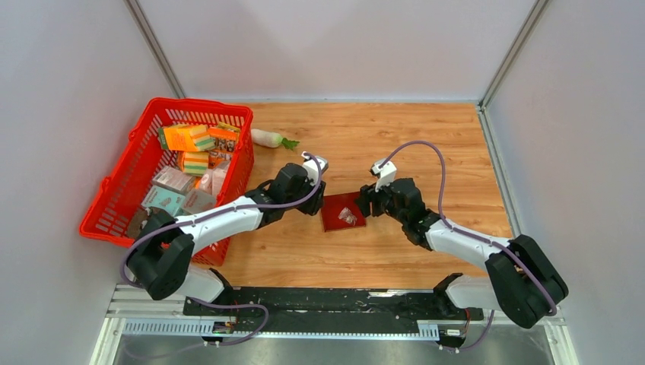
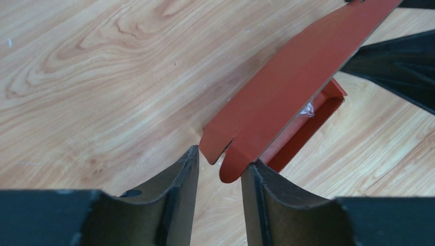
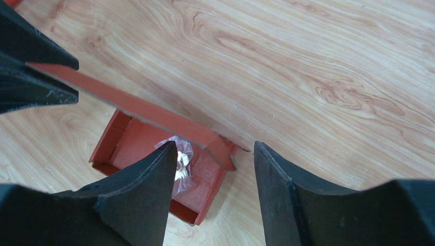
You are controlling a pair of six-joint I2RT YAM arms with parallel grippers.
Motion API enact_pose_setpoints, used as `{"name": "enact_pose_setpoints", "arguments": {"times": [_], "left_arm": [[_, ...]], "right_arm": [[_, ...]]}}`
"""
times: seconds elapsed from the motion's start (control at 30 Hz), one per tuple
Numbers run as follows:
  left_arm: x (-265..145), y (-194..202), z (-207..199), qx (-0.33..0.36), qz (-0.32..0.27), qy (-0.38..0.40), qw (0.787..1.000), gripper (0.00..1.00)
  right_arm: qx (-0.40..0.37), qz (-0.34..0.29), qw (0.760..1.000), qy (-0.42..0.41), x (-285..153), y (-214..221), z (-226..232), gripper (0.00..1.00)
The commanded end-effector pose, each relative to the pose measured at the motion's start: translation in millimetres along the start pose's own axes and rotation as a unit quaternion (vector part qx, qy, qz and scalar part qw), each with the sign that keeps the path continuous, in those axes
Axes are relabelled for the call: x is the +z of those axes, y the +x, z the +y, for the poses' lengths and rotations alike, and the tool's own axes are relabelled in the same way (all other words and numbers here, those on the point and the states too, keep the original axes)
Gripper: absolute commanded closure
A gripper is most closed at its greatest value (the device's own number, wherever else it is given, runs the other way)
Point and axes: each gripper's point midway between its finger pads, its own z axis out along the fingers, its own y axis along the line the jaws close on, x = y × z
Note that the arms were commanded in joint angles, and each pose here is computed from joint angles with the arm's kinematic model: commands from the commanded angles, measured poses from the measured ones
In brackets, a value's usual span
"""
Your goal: Fold the paper box
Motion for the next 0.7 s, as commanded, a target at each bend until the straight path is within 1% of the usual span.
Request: {"name": "enact_pose_setpoints", "arguments": {"times": [0.0, 0.03, 0.17, 0.23, 0.27, 0.3, 0.43, 0.47, 0.53, 0.57, 0.67], "left_arm": [[2, -33, -7, 0.031, -0.038, 0.016, 0.999, 0.61], [5, -33, -7, 0.031, -0.035, 0.016, 0.999, 0.62], [6, -31, -6, 0.029, -0.032, 0.015, 0.999, 0.71], [7, -30, -5, 0.031, -0.031, 0.013, 0.999, 0.73], [6, -31, -5, 0.032, -0.033, 0.013, 0.999, 0.75], [6, -30, -3, 0.032, -0.03, 0.009, 0.999, 0.76], [7, -32, 1, 0.029, -0.029, -0.005, 0.999, 0.84], [7, -31, 2, 0.026, -0.025, -0.009, 0.999, 0.87], [7, -31, 2, 0.023, -0.024, -0.012, 0.999, 0.9], [7, -32, 9, 0.019, -0.024, -0.032, 0.999, 0.92], [6, -35, 13, 0.015, -0.029, -0.044, 0.998, 0.96]], "right_arm": [[-0.034, -0.042, 0.998, -0.027, 8, -33, 8, 0.42], [-0.035, -0.039, 0.998, -0.023, 9, -31, 6, 0.43], [-0.036, -0.041, 0.998, -0.009, 8, -31, 1, 0.55], [-0.044, -0.045, 0.998, -0.005, 8, -33, 0, 0.59], [-0.046, -0.046, 0.998, -0.001, 8, -35, -2, 0.65], [-0.046, -0.04, 0.998, 0.001, 8, -33, -3, 0.67], [-0.04, -0.042, 0.998, -0.016, 8, -34, 4, 0.77], [-0.037, -0.039, 0.998, -0.022, 8, -32, 6, 0.81], [-0.032, -0.045, 0.998, -0.029, 7, -34, 9, 0.86], [-0.025, -0.047, 0.998, -0.034, 7, -34, 12, 0.88], [-0.013, -0.051, 0.997, -0.049, 6, -36, 19, 0.93]]}}
